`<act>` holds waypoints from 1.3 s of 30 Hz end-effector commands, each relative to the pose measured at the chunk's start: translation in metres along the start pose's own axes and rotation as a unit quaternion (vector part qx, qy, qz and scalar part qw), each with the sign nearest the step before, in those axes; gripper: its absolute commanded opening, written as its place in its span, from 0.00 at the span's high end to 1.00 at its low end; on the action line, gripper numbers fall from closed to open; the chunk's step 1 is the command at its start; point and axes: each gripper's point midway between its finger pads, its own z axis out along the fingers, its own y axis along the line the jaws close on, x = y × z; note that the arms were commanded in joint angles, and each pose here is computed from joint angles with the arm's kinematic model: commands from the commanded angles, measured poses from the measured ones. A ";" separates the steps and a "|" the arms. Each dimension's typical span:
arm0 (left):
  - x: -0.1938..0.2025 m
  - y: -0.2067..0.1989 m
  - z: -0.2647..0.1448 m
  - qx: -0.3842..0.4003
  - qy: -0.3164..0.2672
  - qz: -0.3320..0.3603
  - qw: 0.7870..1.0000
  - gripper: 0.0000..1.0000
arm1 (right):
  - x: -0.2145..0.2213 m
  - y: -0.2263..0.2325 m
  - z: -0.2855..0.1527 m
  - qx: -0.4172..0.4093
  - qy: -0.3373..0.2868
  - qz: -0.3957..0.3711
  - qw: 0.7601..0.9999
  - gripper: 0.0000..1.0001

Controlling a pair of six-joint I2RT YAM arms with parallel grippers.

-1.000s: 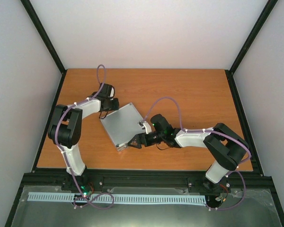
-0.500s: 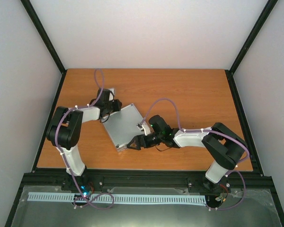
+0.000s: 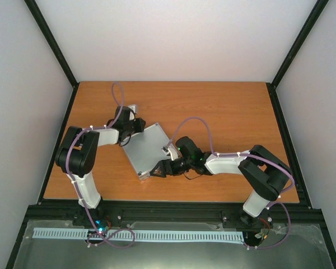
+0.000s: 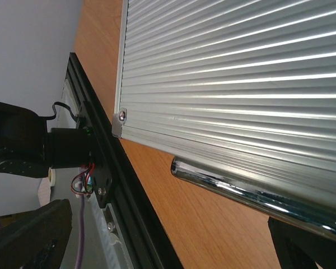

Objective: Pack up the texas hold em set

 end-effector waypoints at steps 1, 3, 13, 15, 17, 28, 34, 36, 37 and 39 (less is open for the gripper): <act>0.154 0.019 -0.005 -0.035 0.237 -0.008 0.971 0.72 | -0.039 0.030 -0.005 -0.026 -0.056 -0.056 0.997 0.02; 0.155 0.019 -0.004 -0.035 0.239 -0.005 0.970 0.72 | -0.042 0.034 -0.006 -0.030 -0.058 -0.060 0.996 0.02; 0.167 0.014 -0.006 -0.037 0.246 0.006 0.969 0.75 | -0.058 0.033 -0.001 -0.015 -0.069 -0.063 0.995 0.01; 0.168 0.014 -0.007 -0.036 0.247 0.007 0.968 0.75 | -0.058 0.026 0.004 -0.006 -0.068 -0.059 0.996 0.01; 0.170 0.014 -0.009 -0.037 0.247 0.006 0.968 0.75 | -0.062 0.023 0.006 0.002 -0.071 -0.059 0.996 0.01; 0.189 0.020 -0.012 -0.037 0.260 0.000 0.965 0.75 | -0.078 0.005 0.005 0.045 -0.113 -0.059 0.991 0.00; 0.188 0.019 -0.013 -0.036 0.258 0.002 0.966 0.75 | -0.094 0.018 0.002 0.034 -0.123 -0.073 0.989 0.00; 0.187 0.018 -0.013 -0.036 0.257 0.003 0.966 0.75 | -0.097 0.024 0.002 0.022 -0.123 -0.076 0.989 0.00; 0.187 0.018 -0.013 -0.036 0.257 0.002 0.966 0.75 | -0.097 0.028 0.003 0.011 -0.119 -0.077 0.990 0.01; 0.187 0.018 -0.013 -0.036 0.257 0.003 0.966 0.75 | -0.099 0.036 0.002 -0.002 -0.118 -0.079 0.990 0.02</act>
